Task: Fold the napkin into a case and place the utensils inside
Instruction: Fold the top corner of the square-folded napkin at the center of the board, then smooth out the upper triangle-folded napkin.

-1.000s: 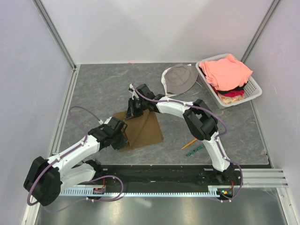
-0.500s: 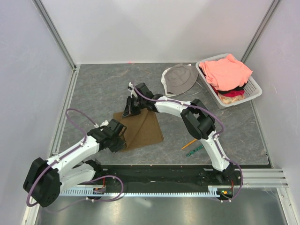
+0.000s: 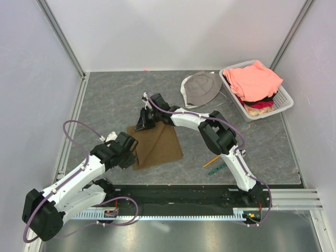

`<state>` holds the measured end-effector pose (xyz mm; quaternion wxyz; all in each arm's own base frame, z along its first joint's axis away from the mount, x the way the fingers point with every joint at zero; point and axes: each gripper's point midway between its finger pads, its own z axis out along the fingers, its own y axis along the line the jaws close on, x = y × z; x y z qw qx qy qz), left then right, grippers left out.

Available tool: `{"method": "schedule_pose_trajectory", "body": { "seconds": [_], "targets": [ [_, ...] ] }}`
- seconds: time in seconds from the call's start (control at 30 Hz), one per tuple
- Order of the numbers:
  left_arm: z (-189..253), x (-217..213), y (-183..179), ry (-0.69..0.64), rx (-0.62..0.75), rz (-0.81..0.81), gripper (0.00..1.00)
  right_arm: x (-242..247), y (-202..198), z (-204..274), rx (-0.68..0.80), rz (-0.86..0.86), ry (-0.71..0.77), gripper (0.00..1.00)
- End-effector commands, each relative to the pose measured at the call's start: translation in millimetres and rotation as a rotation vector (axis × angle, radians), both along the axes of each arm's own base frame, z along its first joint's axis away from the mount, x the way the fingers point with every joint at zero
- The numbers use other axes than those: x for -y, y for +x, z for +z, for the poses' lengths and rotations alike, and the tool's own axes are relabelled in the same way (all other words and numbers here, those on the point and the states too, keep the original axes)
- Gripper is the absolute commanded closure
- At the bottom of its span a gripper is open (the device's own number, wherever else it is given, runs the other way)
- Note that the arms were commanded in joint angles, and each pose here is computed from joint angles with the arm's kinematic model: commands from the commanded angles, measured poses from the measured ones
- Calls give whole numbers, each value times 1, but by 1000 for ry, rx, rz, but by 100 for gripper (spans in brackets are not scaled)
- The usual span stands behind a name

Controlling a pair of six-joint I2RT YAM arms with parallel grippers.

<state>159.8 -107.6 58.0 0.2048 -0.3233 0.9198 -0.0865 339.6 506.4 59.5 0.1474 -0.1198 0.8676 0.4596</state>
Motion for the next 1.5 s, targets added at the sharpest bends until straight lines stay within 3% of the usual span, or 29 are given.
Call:
{"method": "schedule_pose_trajectory", "body": {
  "seconds": [0.0, 0.53, 1.1, 1.2, 1.47],
  "targets": [
    [22, -14, 13, 37, 76, 88, 98, -14, 11, 20, 35, -3, 66, 92],
    [57, -48, 43, 82, 149, 158, 97, -17, 14, 12, 1, -32, 72, 91],
    [44, -20, 49, -44, 148, 32, 97, -27, 23, 9, -27, -73, 115, 87],
    [42, 1, 51, -126, 147, -49, 96, -27, 24, 9, -32, -73, 118, 86],
    [34, 36, 60, -235, 107, -208, 96, -22, 32, 14, -29, -78, 128, 70]
  ]
}}
